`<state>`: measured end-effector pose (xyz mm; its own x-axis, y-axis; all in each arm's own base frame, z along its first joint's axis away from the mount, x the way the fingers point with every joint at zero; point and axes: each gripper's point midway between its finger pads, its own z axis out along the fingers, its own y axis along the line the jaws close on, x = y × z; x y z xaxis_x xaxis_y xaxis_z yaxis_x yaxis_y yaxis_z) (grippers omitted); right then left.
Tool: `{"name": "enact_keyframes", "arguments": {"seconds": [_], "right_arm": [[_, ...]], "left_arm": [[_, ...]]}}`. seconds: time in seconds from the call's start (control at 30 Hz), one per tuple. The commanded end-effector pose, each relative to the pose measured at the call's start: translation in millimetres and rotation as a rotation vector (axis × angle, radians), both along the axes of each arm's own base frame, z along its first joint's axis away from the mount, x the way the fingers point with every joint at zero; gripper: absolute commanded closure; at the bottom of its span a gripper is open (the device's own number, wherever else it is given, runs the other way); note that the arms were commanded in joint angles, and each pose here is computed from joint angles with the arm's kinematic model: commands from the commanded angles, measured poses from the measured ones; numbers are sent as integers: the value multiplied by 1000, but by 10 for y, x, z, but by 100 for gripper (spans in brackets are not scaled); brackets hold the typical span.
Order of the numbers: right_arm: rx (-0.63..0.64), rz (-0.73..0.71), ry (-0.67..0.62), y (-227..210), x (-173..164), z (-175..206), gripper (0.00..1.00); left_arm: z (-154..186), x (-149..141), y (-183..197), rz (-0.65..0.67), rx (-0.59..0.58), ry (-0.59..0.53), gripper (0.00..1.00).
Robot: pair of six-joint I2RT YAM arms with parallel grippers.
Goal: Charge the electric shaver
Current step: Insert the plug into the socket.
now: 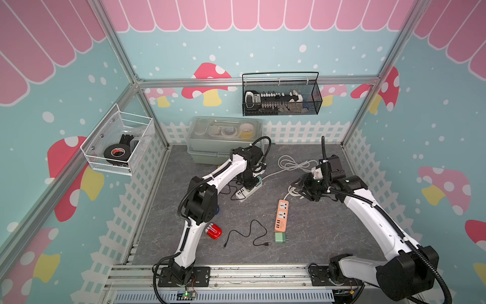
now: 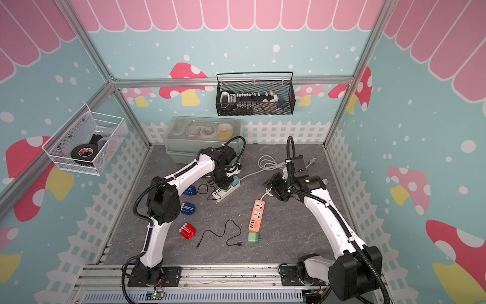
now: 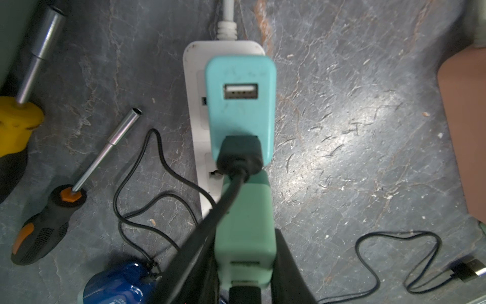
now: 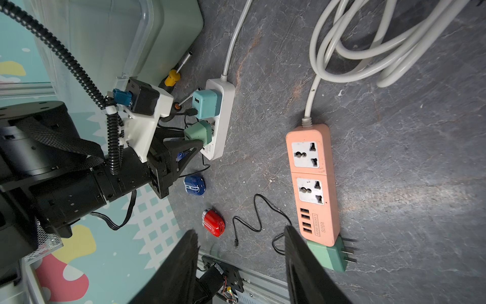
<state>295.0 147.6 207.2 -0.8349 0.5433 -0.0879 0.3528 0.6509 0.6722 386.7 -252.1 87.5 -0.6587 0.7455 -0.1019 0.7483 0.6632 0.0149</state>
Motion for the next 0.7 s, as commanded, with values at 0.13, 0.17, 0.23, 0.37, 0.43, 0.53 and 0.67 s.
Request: {"name": "enact_keyframes", "arguments": {"seconds": [0.13,0.17,0.23,0.37,0.43,0.53,0.67], "right_arm": [[5,0,0,-25,-17,3,48],[4,0,2,-32,-22,0,48],[5,-1,7,-39,-30,-11,48],[5,-2,14,-40,-27,-25,48],[5,-3,19,-38,-24,-39,48],[6,-3,19,-35,-12,-40,48],[6,-7,20,-38,-7,-35,48]], "left_arm": [[-283,145,8,12,67,17,100],[-309,148,-4,12,63,22,99],[-376,132,1,11,71,36,99],[-450,149,1,21,82,42,98],[-474,166,-17,27,71,48,97],[-551,175,-34,35,67,62,95],[-657,179,-57,47,70,78,90]]}}
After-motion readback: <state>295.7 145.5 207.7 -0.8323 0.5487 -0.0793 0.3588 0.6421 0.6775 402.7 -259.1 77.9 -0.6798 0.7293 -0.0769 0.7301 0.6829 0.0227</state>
